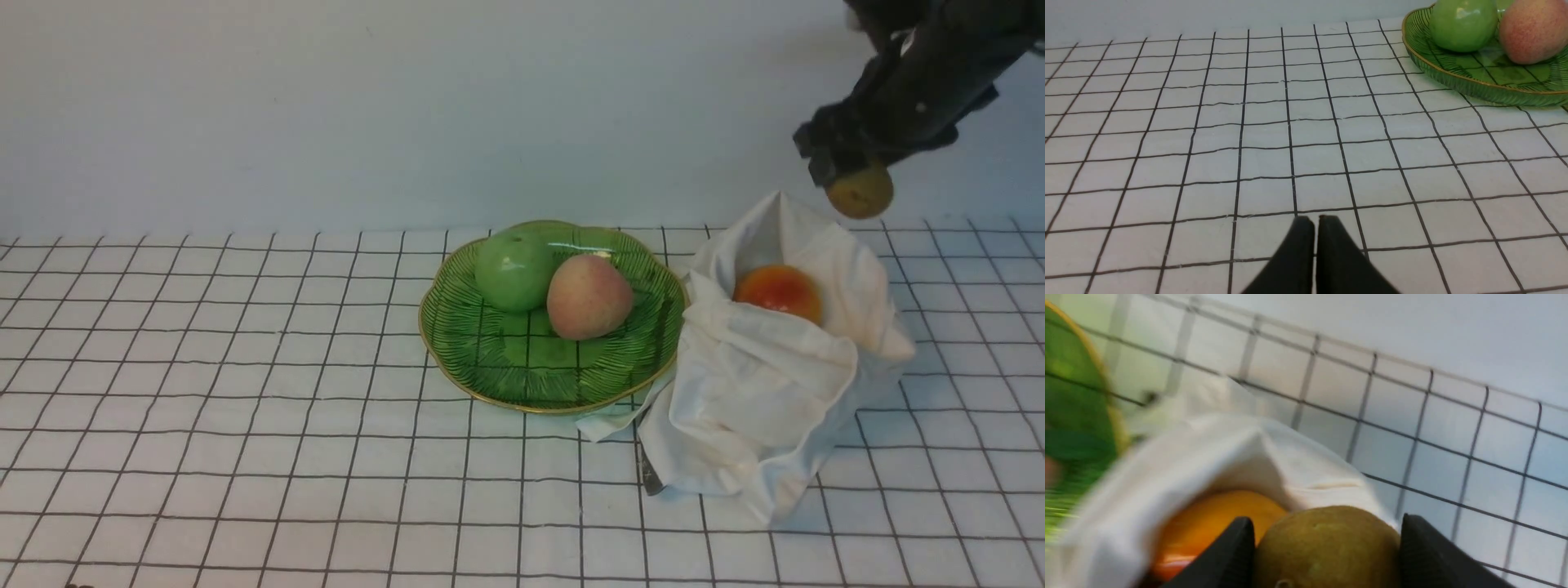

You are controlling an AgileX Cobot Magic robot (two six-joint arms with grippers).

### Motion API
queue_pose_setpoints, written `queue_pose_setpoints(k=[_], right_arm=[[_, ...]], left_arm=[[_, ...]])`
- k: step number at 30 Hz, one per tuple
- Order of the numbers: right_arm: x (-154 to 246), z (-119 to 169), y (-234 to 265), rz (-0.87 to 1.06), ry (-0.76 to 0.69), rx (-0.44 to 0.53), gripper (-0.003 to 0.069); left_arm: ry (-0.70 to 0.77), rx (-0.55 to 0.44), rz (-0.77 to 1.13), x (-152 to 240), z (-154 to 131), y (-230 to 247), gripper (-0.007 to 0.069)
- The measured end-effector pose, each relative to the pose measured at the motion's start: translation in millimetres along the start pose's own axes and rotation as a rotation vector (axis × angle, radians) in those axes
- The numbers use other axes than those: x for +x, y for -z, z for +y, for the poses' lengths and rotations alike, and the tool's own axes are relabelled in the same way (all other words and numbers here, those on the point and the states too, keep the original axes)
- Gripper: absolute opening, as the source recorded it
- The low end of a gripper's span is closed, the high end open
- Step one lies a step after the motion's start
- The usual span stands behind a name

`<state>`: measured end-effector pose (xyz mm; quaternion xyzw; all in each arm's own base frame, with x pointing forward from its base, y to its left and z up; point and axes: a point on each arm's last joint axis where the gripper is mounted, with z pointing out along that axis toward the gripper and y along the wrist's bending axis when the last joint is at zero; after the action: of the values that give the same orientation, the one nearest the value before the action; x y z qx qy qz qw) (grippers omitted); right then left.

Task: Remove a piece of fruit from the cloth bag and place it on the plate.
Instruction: Use the right arm to put the kiwi into the empty plate on the left

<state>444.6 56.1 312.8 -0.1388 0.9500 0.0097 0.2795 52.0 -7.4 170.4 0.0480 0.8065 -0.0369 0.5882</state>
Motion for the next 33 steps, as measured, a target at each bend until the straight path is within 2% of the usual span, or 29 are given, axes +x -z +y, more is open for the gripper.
queue_pose_setpoints(k=[4,8,9,10,13,14,17,18,19,21,26,29,31,33], right_arm=[[-7.2,33.3,16.1,-0.046,0.024,-0.201,0.0409],[-8.5,77.2,-5.9,-0.025,0.036,-0.354,0.0409],[-8.8,79.5,-5.7,-0.027,0.039,-0.360,0.0409],[-7.5,96.7,-21.9,-0.012,0.050,-0.396,0.0409],[-5.8,117.9,-43.8,-0.011,0.074,-0.415,0.0409],[-4.3,135.3,-64.4,-0.028,0.088,-0.423,0.0438],[-2.7,152.9,-84.8,-0.059,0.096,-0.422,0.0537],[-1.5,159.8,-91.7,-0.069,0.101,-0.421,0.0596],[-1.4,160.8,-91.6,-0.069,0.103,-0.422,0.0596],[-0.5,168.6,-96.1,-0.081,0.113,-0.420,0.0664],[-7.3,167.5,-87.3,-0.084,0.141,-0.418,0.0689],[-20.9,160.3,-59.5,-0.035,0.181,-0.435,0.0659],[-33.7,150.4,-31.8,-0.029,0.185,-0.417,0.0602],[-51.4,137.1,3.7,-0.105,0.146,-0.366,0.0519]], left_arm=[[0.000,0.000,0.000,0.0,0.0,0.0,-0.0008],[0.000,0.000,0.000,0.0,0.0,0.0,-0.0008],[0.000,0.000,0.000,0.0,0.0,0.0,-0.0008],[0.000,0.000,0.000,0.0,0.0,0.0,-0.0008],[0.000,0.000,0.000,0.0,0.0,0.0,-0.0008],[0.000,0.000,0.000,0.0,0.0,0.0,-0.0008],[0.000,0.000,0.000,0.0,0.0,0.0,-0.0008],[0.000,0.000,0.000,0.0,0.0,0.0,-0.0008],[0.000,0.000,0.000,0.0,0.0,0.0,-0.0008],[0.000,0.000,0.000,0.0,0.0,0.0,-0.0008],[0.000,0.000,0.000,0.0,0.0,0.0,-0.0008],[0.000,0.000,0.000,0.0,0.0,0.0,-0.0008],[0.000,0.000,0.000,0.0,0.0,0.0,-0.0008],[0.000,0.000,0.000,0.0,0.0,0.0,-0.0008]])
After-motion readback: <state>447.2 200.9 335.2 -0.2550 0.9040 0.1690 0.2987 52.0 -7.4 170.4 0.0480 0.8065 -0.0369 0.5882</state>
